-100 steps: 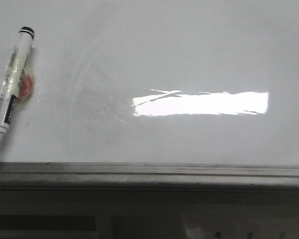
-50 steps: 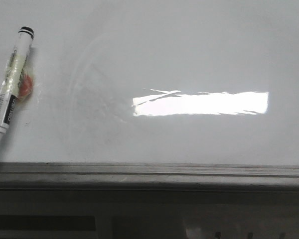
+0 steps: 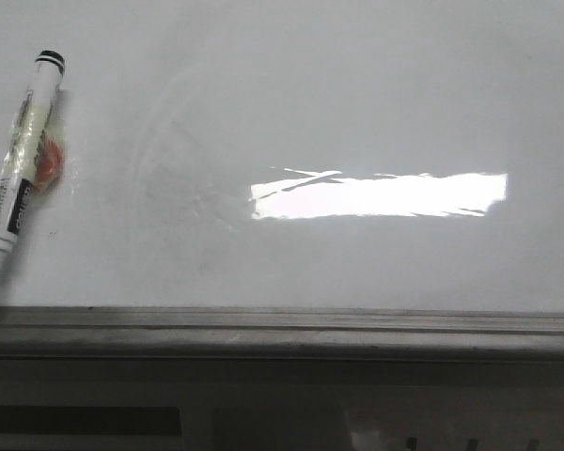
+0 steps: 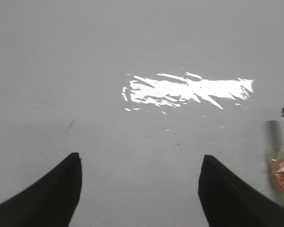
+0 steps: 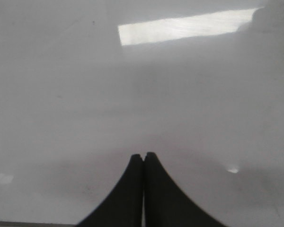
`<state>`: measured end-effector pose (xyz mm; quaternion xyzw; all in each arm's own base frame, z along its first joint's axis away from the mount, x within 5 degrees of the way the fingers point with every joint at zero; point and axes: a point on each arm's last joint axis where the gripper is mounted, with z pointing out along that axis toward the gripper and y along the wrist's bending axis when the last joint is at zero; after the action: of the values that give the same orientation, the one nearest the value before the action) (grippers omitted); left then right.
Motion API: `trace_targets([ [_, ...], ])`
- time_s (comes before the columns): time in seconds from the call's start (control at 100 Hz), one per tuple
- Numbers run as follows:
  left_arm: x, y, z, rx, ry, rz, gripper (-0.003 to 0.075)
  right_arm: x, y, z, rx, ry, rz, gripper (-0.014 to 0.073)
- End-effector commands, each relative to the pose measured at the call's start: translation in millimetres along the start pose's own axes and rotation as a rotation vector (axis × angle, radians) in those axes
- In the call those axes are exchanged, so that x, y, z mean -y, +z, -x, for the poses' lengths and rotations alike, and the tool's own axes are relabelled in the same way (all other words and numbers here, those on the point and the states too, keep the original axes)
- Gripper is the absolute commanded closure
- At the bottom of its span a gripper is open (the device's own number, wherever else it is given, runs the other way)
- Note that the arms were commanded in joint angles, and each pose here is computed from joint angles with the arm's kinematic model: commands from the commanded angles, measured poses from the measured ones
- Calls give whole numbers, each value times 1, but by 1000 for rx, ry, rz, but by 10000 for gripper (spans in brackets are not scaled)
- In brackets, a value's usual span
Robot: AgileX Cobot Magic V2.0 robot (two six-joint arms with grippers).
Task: Write number 6 on whiteboard
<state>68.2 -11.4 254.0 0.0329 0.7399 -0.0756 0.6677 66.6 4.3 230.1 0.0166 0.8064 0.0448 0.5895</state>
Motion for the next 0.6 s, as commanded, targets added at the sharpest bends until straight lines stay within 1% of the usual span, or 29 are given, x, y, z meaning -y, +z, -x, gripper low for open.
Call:
trace_targets([
  [0.0,5,0,14,80,-16,-65,237,-1,-2,18,100,-5,-3,659],
  [0.15,15,-1,13,70,-8,-211,240,-1,-2,18,100,-5,-3,659],
  [0.25,21,0,13,63,7,-288,251,-1,-2,18,100,-5,-3,659],
  [0.44,36,16,12,23,21,-393,272,-1,-2,18,100,-5,-3,659],
  [0.59,49,33,8,-15,-6,-438,271,-1,-2,18,100,-5,-3,659],
])
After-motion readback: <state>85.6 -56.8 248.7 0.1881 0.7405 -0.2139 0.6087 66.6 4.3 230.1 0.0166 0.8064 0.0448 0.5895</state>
